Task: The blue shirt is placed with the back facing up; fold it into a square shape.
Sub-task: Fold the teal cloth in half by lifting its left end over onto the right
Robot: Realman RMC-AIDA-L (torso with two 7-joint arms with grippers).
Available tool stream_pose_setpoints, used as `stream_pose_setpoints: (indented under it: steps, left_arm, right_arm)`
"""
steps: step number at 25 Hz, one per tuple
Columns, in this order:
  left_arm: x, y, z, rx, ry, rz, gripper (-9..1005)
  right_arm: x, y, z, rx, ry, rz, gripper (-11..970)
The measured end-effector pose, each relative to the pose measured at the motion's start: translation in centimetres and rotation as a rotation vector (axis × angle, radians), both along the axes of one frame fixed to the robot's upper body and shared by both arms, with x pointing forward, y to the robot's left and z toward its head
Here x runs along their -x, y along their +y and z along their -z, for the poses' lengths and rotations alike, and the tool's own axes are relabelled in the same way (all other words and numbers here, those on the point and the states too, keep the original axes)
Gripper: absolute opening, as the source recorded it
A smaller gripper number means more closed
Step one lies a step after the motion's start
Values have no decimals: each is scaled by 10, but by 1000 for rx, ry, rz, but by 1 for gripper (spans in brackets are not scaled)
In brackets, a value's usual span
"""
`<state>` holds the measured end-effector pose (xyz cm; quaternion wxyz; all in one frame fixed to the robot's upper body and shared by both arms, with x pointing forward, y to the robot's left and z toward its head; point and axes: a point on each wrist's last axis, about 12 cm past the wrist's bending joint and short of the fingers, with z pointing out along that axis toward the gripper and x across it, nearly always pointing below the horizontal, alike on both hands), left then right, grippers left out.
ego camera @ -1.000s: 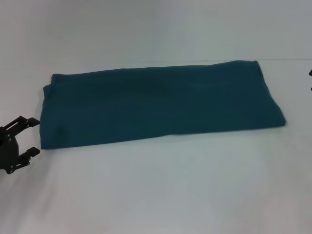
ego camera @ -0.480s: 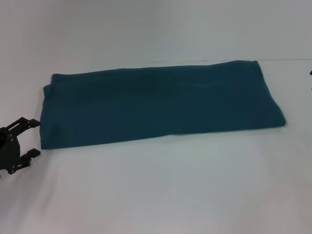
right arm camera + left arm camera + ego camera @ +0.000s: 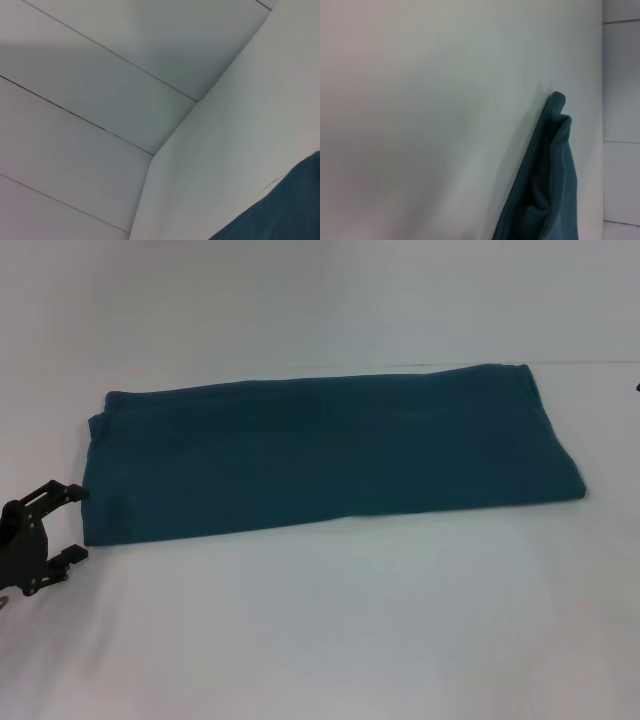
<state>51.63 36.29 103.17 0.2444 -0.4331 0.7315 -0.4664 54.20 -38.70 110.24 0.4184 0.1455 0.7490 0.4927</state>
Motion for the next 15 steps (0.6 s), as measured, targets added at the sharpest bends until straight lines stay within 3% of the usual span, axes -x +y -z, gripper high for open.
stream_pose_setpoints:
  steps: [15]
  left_arm:
    - [-5, -3, 0, 4, 4, -5, 884]
  right_arm:
    - [4, -2, 2, -11, 10, 3, 747]
